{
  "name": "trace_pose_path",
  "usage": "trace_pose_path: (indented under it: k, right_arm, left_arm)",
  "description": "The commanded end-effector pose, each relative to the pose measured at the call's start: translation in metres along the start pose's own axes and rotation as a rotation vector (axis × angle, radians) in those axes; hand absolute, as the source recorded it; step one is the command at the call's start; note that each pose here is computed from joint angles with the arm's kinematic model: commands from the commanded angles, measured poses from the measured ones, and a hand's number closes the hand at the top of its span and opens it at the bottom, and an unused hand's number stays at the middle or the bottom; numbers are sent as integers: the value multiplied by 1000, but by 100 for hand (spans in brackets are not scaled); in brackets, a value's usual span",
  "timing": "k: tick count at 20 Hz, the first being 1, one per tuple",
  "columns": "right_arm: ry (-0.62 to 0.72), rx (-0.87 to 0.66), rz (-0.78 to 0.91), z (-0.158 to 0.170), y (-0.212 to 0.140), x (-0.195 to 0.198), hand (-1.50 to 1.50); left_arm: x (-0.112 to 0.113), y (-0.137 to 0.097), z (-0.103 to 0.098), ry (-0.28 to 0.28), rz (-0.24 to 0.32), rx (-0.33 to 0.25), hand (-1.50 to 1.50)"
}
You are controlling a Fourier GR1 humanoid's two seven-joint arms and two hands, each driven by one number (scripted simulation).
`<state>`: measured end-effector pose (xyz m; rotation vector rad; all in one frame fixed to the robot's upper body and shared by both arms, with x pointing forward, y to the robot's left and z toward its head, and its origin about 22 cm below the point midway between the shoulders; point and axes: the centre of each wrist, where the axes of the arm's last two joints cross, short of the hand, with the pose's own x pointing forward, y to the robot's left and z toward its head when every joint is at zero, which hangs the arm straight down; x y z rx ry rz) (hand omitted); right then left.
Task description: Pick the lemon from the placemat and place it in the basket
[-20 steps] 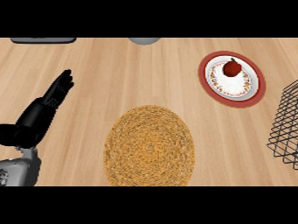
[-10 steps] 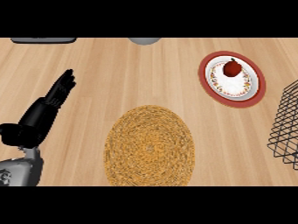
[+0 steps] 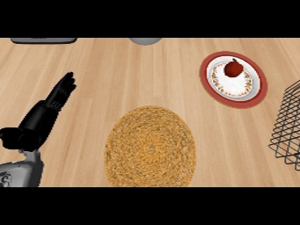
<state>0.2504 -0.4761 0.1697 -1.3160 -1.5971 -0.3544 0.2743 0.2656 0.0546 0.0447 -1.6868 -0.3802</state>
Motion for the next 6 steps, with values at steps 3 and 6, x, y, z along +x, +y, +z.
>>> trace_pose_path:
  k: [3,6]
  right_arm:
    - [98,-91,-158,-9,-50,-4,-150]
    - [181,-47,-219,-23,-65,0,-150]
  left_arm:
    - [3,12,5,8,-3,17,0]
    - [5,1,1,6,13,-15,0]
